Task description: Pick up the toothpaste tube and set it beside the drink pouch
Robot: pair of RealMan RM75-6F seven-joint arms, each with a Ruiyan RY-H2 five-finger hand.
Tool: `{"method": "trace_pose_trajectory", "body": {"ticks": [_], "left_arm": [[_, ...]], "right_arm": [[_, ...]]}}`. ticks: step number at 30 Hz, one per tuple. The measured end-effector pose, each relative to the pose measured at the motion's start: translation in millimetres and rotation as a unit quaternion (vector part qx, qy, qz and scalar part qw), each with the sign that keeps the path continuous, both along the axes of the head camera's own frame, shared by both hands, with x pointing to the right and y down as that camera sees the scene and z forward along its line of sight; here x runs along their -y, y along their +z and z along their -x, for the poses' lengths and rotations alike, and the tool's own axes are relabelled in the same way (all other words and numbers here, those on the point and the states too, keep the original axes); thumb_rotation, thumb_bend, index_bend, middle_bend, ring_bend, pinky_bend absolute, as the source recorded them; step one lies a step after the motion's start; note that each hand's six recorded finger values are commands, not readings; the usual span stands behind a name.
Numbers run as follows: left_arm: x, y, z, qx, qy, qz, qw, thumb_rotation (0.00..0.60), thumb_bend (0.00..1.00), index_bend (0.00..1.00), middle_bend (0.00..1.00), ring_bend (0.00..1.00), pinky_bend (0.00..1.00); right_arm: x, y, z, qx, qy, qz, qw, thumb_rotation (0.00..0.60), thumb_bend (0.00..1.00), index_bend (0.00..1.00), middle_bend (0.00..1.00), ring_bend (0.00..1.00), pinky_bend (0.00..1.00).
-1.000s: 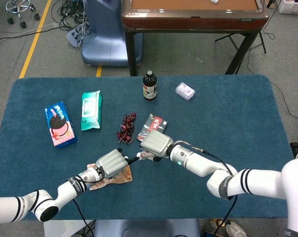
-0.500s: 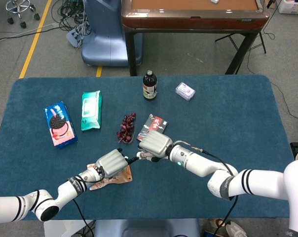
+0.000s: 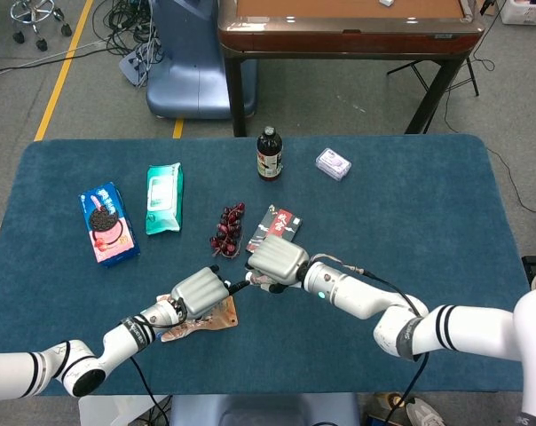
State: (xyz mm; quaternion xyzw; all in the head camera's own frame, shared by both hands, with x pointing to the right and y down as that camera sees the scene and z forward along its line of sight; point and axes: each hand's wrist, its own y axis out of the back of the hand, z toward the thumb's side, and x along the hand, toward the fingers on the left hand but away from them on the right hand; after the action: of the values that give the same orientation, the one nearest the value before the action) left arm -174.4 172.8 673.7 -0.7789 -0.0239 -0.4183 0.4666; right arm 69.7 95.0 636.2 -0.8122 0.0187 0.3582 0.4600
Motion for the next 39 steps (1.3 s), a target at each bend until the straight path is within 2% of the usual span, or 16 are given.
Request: {"method": "trace_pose_trajectory", "body": {"ticks": [39], "left_arm": [[2.2, 3.6, 2.2, 0.005, -0.007, 0.002, 1.0, 0.6, 0.26, 0.06, 0.51, 0.5, 0.25]], "right_arm": [[0.8, -9.4, 2.0, 0.029, 0.015, 0.009, 0.9994, 0.6, 0.96, 1.0, 0.9, 0.9, 0.46]]}}
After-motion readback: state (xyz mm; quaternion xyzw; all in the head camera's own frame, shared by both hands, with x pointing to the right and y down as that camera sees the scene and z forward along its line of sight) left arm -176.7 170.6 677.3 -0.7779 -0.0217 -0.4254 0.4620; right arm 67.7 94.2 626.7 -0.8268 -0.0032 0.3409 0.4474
